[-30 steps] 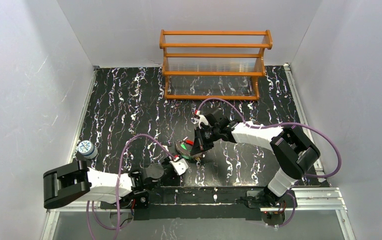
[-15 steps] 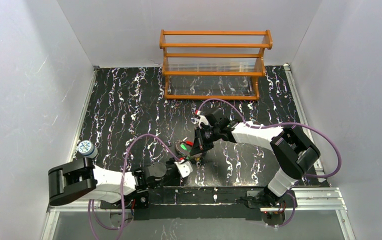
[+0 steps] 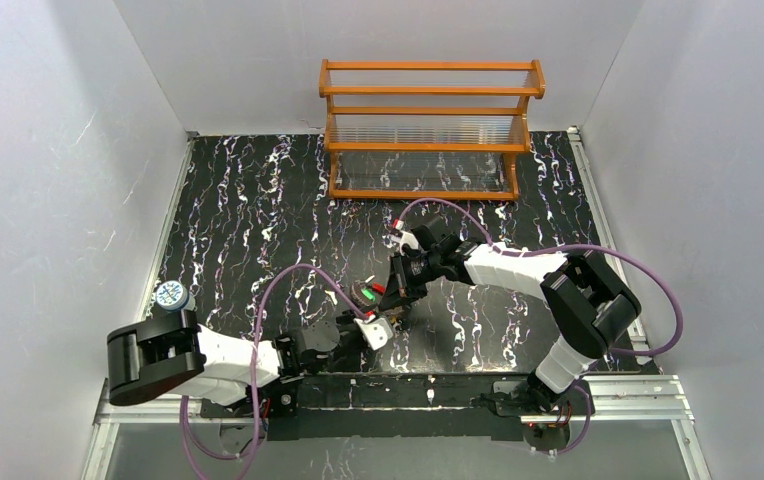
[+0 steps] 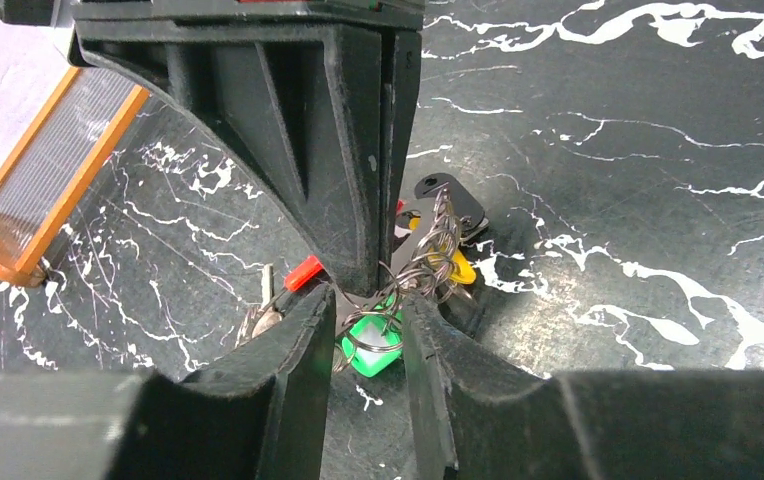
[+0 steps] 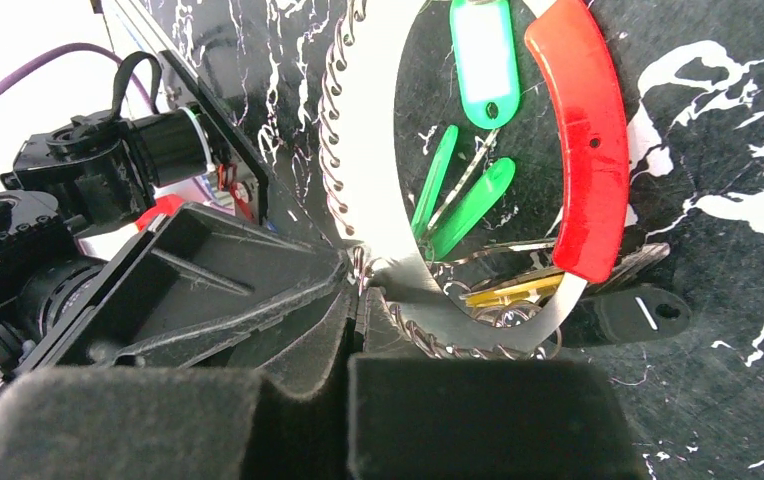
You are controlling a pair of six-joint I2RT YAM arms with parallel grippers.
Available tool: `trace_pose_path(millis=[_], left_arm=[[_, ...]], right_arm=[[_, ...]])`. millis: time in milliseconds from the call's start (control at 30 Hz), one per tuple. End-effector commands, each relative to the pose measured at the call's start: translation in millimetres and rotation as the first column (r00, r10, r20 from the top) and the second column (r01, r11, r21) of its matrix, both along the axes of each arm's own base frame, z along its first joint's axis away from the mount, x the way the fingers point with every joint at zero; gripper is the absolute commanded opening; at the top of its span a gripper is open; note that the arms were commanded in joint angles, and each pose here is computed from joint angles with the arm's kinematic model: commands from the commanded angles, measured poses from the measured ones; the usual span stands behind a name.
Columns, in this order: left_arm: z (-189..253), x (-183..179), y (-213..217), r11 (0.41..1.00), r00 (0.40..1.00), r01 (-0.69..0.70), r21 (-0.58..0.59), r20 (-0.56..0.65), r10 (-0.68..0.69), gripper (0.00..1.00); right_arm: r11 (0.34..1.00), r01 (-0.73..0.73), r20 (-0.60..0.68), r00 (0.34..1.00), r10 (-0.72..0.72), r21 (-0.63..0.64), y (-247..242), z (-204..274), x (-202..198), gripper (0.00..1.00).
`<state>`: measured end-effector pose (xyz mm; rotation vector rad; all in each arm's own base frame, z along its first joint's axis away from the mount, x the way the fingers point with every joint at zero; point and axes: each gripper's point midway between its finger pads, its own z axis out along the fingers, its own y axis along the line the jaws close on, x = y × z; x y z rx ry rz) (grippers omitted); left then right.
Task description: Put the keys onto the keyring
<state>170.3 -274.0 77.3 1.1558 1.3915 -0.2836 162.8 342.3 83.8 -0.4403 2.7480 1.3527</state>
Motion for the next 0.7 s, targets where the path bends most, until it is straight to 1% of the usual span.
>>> trace_pose_path(millis=[0, 200, 467, 667], left_arm=[[9, 10, 1, 0.998, 0.997, -0.064, -0.011, 0.035, 0.064, 0.29], [-2, 16, 17, 0.991, 0.991, -0.128, 0.025, 0.041, 0.127, 0.24], [2, 20, 33, 0.981, 0.979, -0.196, -0.001, 0.047, 0.196, 0.11], [1, 22, 44, 0.972, 0.971, -0.234, -0.01, 0.047, 0.234, 0.05]], right_arm=[[0.997, -0.014, 0.007, 1.0, 0.013, 0.074, 4, 21, -1, 0.01], [0.996, -0.005, 0.013, 1.0, 0.004, 0.089, 3, 29, 2, 0.01], [0.996, 0.001, 0.009, 1.0, -0.002, 0.086, 1, 28, 2, 0.01], [0.996, -0.001, 0.008, 1.0, 0.001, 0.094, 1, 31, 2, 0.01]])
